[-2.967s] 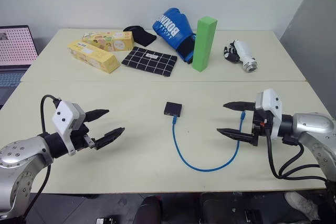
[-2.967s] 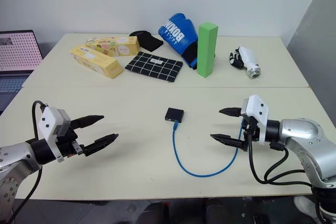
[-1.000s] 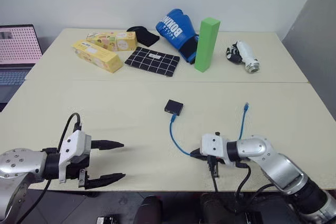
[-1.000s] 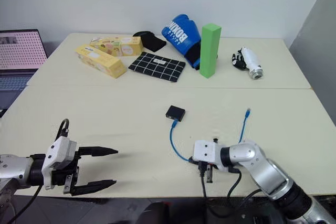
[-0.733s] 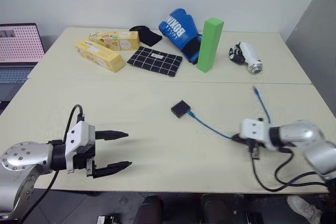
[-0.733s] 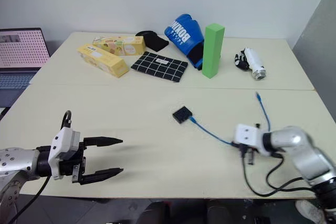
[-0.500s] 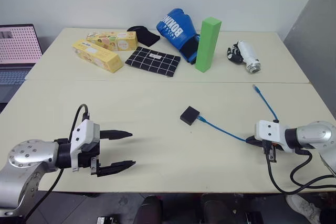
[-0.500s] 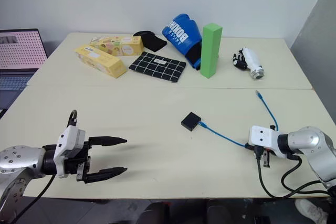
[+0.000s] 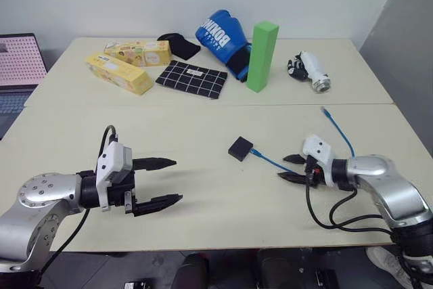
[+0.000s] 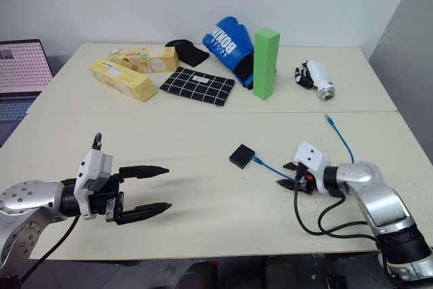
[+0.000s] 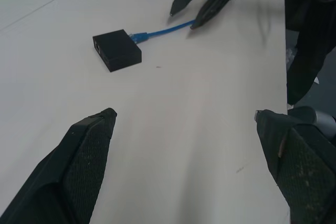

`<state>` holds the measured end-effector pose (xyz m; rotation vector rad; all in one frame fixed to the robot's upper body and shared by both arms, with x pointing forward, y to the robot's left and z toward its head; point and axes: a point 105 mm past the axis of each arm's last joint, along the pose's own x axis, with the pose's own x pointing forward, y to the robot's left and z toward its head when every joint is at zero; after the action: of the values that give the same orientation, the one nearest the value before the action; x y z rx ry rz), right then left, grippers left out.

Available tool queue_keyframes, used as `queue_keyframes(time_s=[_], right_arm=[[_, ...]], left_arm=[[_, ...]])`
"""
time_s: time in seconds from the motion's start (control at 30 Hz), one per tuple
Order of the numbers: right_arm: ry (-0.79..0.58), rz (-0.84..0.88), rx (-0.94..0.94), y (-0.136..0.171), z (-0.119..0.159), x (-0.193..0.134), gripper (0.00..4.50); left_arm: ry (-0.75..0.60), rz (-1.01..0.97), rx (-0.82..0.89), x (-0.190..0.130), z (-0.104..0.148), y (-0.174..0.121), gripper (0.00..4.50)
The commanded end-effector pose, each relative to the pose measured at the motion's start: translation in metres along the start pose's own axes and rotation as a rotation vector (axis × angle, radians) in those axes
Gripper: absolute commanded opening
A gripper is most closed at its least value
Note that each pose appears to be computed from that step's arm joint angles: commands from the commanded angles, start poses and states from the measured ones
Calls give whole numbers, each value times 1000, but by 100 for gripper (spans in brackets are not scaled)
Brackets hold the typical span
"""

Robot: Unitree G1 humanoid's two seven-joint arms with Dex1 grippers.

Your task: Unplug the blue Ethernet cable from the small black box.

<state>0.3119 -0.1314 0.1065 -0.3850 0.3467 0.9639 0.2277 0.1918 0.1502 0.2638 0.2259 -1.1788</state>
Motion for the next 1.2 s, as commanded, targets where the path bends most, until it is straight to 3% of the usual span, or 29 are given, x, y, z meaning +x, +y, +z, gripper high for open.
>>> queue_keyframes(time_s=[0.03,0.33,0.7,0.77,0.93,1.07,1.2], right_arm=[[-21,-81,4,-6,9,20,257],[13,-93,-9,-5,6,43,257],[9,-69,-75,-3,15,46,31],[-8,-58,-137,-2,22,44,9],[-122,-17,-341,10,51,37,9],[-228,45,-666,31,76,30,8],[-298,89,-857,46,90,26,8]], left_arm=[[16,-10,44,0,4,-1,450],[13,-4,43,0,4,-1,450],[38,96,-45,-1,-9,14,450],[19,124,-77,0,-9,19,450],[-44,152,-193,3,-6,27,450],[-162,116,-357,11,7,26,450],[-222,62,-431,21,17,20,450]])
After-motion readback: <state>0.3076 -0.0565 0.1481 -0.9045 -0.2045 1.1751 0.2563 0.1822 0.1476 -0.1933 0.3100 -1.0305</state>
